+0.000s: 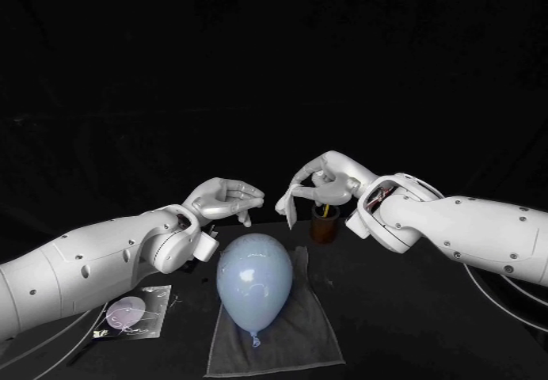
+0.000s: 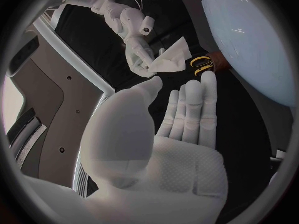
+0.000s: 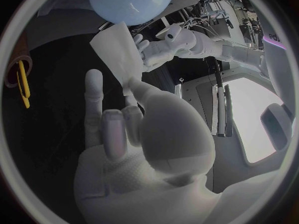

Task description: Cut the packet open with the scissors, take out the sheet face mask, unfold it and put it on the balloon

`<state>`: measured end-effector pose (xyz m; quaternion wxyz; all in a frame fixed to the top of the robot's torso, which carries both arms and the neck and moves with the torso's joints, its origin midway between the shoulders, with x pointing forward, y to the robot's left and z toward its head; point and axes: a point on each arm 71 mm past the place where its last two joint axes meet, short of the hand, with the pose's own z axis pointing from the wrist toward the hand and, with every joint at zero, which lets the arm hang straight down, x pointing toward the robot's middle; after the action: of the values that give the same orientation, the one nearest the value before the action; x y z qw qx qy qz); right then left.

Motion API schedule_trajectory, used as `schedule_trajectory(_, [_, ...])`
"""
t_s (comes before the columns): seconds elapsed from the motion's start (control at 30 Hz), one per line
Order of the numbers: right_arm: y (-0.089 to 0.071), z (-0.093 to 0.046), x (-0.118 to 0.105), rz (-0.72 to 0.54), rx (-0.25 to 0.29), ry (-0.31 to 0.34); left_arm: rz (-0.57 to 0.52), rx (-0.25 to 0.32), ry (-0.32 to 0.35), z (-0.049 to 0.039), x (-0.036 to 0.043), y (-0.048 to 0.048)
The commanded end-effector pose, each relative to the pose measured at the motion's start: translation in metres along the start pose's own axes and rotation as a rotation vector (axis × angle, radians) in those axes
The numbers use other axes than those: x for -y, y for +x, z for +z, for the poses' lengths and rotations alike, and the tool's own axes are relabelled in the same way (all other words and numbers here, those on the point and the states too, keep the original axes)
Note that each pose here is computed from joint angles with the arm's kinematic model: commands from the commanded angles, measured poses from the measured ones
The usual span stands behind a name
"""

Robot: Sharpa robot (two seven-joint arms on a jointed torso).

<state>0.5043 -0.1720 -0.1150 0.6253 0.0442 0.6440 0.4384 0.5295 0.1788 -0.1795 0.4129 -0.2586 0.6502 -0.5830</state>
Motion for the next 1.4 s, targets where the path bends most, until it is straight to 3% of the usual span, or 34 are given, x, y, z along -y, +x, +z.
schedule_trajectory(0.03, [-0.002, 0.000, -0.004, 0.003, 0.038, -0.028, 0.073, -0.059, 0.042, 0.0027, 0.0049, 0.0085])
schedule_trajectory(0.2, [-0.004, -0.001, -0.008, 0.008, 0.076, -0.047, 0.126, -0.086, 0.051, 0.0055, 0.0060, 0.0136])
schedule_trajectory(0.5, [-0.003, -0.001, -0.011, 0.013, 0.085, -0.057, 0.149, -0.104, 0.063, 0.0078, 0.0076, 0.0180])
schedule_trajectory(0.77, [-0.001, -0.001, -0.014, 0.019, 0.080, -0.068, 0.161, -0.118, 0.068, 0.0096, 0.0087, 0.0218])
schedule_trajectory(1.4, [0.003, -0.003, -0.018, 0.027, 0.048, -0.073, 0.108, -0.099, 0.081, 0.0095, 0.0099, 0.0191])
